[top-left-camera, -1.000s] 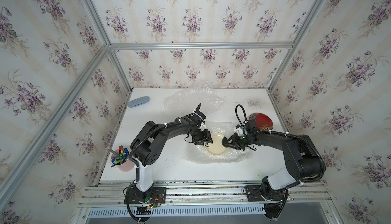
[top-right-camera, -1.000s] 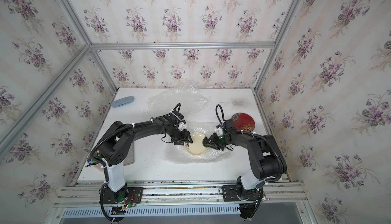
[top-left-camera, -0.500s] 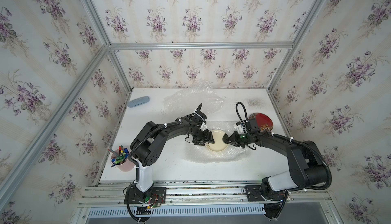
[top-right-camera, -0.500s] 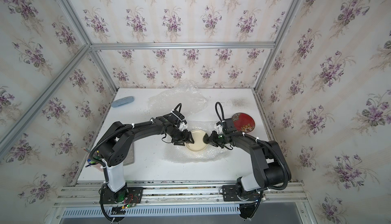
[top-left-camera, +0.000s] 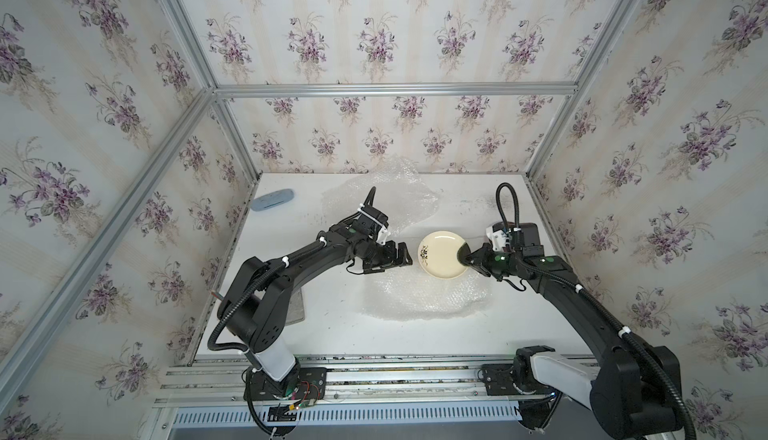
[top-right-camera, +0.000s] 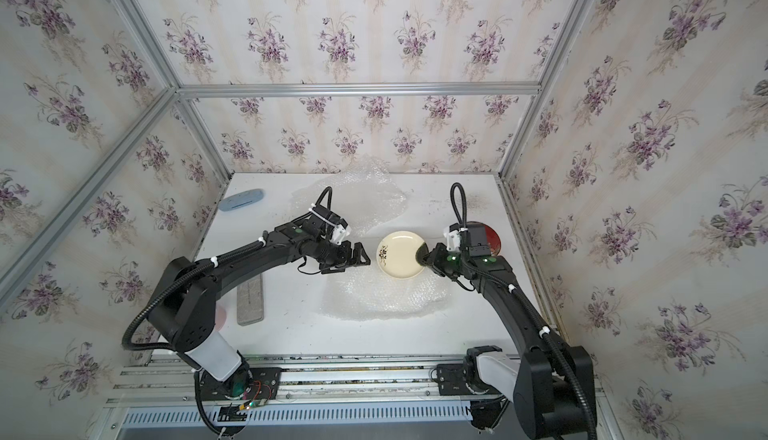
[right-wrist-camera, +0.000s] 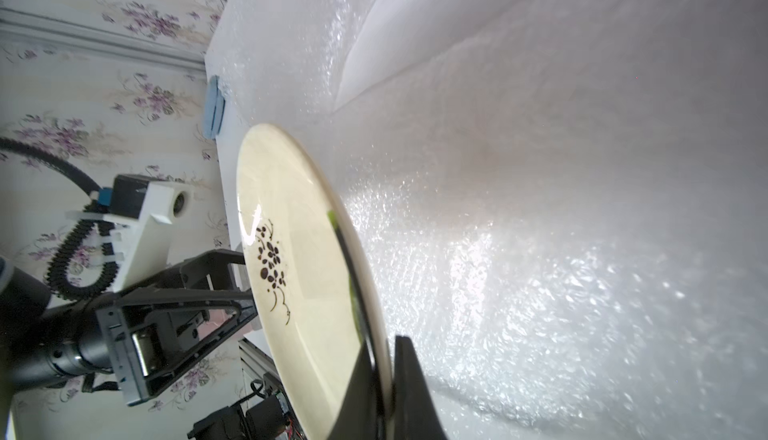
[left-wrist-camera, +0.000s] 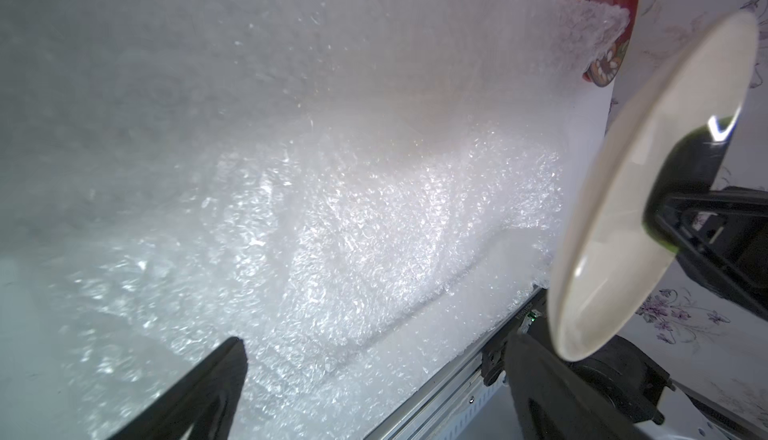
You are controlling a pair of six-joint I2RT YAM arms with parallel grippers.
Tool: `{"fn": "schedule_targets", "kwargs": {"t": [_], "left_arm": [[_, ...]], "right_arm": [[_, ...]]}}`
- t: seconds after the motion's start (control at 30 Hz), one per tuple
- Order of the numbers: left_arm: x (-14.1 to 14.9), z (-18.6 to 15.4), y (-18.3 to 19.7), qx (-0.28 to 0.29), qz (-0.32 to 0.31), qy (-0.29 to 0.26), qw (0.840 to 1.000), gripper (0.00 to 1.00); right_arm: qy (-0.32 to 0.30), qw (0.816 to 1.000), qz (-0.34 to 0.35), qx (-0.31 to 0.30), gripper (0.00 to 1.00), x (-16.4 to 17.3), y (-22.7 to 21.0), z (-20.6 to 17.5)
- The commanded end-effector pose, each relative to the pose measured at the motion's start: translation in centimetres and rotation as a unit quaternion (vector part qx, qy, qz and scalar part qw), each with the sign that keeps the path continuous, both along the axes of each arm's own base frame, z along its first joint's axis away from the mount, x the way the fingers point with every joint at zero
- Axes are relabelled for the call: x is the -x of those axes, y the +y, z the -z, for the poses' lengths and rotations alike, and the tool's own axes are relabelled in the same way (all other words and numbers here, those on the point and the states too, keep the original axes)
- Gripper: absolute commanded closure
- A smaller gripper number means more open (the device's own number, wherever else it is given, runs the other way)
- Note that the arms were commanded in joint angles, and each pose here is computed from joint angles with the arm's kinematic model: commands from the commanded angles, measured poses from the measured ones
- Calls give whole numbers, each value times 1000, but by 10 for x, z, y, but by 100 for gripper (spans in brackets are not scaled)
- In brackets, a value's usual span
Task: Unpack dinner plates from bubble wrap
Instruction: Place the plate on the plate.
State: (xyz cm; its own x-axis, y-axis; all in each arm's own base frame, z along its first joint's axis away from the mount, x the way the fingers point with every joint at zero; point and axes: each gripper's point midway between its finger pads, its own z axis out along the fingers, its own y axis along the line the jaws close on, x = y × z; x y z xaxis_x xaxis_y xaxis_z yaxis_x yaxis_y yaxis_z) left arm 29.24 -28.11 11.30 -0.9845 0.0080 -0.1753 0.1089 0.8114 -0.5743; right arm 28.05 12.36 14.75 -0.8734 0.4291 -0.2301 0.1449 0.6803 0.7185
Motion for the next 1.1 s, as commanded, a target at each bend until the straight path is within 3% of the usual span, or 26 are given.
{"fn": "schedule_targets", "kwargs": {"t": [0.0, 0.23, 0.43, 0.7, 1.07], "left_arm": [[2, 0, 7, -13, 1, -8, 1000, 1], [17, 3, 15, -17, 23, -7, 1000, 1], [31, 6, 34, -34, 29, -9, 999, 1], [51, 15, 62, -45, 13, 0, 999, 1], [74, 14, 80, -42, -8, 11, 999, 1]], "right_arm": [[3, 999, 36, -21, 100, -7, -9, -18], [-26, 986, 152, -70, 100, -52, -53, -55], [-16, 963, 253, -89, 100, -80, -103, -53], [16, 927, 359, -106, 100, -98, -157, -12], [65, 913, 398, -62, 100, -102, -193, 47]]}}
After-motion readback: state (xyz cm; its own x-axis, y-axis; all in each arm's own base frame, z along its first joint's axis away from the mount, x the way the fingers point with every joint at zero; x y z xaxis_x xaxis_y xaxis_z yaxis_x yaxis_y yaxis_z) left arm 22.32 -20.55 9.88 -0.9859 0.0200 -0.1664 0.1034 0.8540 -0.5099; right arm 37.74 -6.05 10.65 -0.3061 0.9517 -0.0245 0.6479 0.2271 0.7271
